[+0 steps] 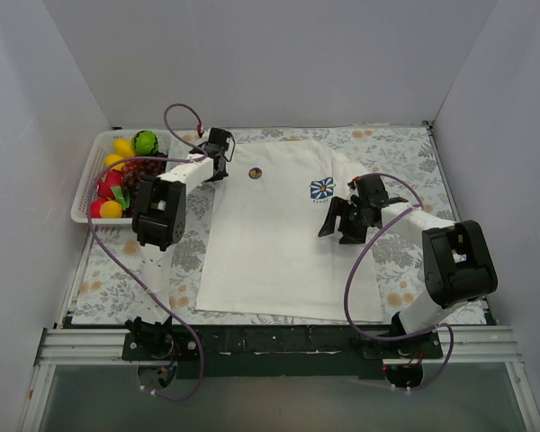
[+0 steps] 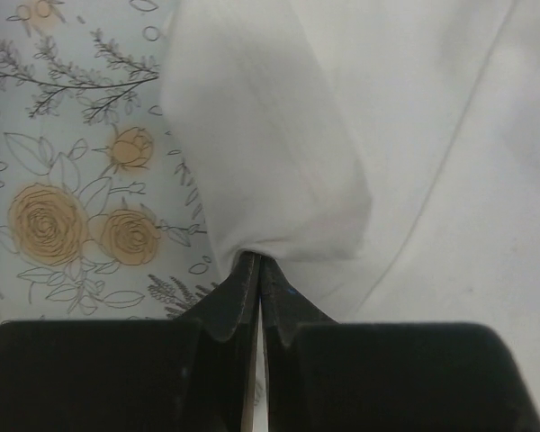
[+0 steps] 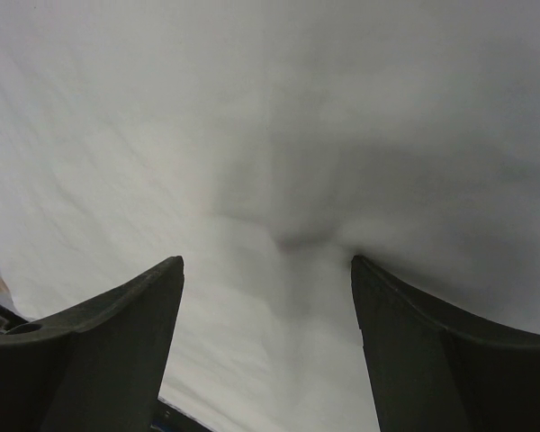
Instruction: Pin the brooch onto the clothing
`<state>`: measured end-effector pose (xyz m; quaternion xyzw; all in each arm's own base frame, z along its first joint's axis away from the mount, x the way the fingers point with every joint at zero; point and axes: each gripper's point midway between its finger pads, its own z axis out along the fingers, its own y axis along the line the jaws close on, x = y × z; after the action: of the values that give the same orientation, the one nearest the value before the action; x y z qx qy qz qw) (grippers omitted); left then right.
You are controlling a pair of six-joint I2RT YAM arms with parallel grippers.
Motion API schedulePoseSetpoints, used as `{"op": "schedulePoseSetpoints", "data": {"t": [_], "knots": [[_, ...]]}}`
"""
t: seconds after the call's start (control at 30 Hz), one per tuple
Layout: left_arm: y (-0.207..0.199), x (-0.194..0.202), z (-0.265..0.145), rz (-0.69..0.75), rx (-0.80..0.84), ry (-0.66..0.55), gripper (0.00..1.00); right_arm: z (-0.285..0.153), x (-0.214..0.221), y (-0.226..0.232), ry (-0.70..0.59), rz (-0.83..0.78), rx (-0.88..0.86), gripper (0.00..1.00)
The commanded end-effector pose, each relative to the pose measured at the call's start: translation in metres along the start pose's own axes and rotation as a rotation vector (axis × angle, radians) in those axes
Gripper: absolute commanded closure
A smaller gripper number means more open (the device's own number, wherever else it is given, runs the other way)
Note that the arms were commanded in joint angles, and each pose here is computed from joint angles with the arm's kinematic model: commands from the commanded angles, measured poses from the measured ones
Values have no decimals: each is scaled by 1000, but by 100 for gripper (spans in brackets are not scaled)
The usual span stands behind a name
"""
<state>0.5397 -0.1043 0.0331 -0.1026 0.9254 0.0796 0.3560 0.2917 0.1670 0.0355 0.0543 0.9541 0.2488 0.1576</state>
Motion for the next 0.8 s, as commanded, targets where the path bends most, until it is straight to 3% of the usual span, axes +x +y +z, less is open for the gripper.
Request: {"op": "schedulePoseSetpoints", "data": {"t": [0.0, 0.2, 0.47, 0.67, 0.77], "knots": [[41, -28, -32, -40, -105, -57, 100, 17, 31, -28, 100, 36, 91, 18], [70, -8, -39, -95, -146, -9, 100, 18, 30, -30, 105, 34, 104, 17], [78, 10, -59, -144, -132, 27, 100, 16, 28, -29, 102, 25, 109, 17], [66, -14, -80, -175, -34, -23, 100, 6, 9, -10, 71, -44, 67, 18], [50, -32, -89, -188, 51, -45, 99, -12, -27, 15, -16, -111, 31, 18]]}}
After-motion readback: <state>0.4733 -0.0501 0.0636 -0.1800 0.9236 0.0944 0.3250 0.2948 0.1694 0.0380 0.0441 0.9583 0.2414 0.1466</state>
